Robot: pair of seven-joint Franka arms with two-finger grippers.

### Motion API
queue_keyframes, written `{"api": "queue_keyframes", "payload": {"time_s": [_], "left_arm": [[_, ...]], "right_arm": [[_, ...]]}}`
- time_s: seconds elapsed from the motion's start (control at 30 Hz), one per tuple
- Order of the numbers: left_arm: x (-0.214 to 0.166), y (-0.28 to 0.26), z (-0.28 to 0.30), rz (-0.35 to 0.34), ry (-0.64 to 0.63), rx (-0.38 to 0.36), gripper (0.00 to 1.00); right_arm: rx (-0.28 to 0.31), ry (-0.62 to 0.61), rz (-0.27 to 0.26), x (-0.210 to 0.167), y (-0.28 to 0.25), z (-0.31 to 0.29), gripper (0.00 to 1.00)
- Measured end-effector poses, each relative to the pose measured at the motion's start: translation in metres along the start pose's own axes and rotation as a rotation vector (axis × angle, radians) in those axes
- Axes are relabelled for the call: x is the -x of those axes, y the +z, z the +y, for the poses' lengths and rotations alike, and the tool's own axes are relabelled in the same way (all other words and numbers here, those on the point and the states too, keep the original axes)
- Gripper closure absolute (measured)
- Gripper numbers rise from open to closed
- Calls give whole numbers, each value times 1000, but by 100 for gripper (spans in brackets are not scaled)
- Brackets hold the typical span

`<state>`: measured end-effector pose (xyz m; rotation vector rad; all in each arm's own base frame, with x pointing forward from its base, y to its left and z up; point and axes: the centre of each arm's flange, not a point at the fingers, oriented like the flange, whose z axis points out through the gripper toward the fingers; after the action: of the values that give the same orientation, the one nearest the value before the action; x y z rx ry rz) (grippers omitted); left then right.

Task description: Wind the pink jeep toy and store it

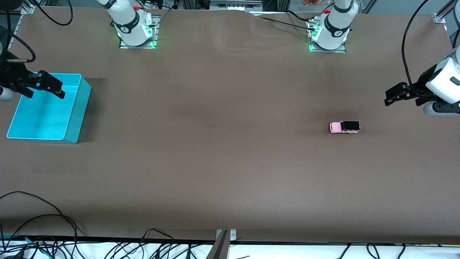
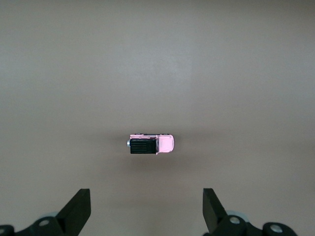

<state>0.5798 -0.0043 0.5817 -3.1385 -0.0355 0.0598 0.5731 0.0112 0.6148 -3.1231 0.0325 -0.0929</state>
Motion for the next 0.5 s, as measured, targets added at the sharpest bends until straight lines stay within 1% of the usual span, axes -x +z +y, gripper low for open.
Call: {"api": "queue_keyframes", "payload": {"time_s": [0.5], "left_arm": [[-3, 8, 1, -19, 3, 0, 0]], "right_arm": [[0, 3, 0, 0, 0, 2, 0]]}}
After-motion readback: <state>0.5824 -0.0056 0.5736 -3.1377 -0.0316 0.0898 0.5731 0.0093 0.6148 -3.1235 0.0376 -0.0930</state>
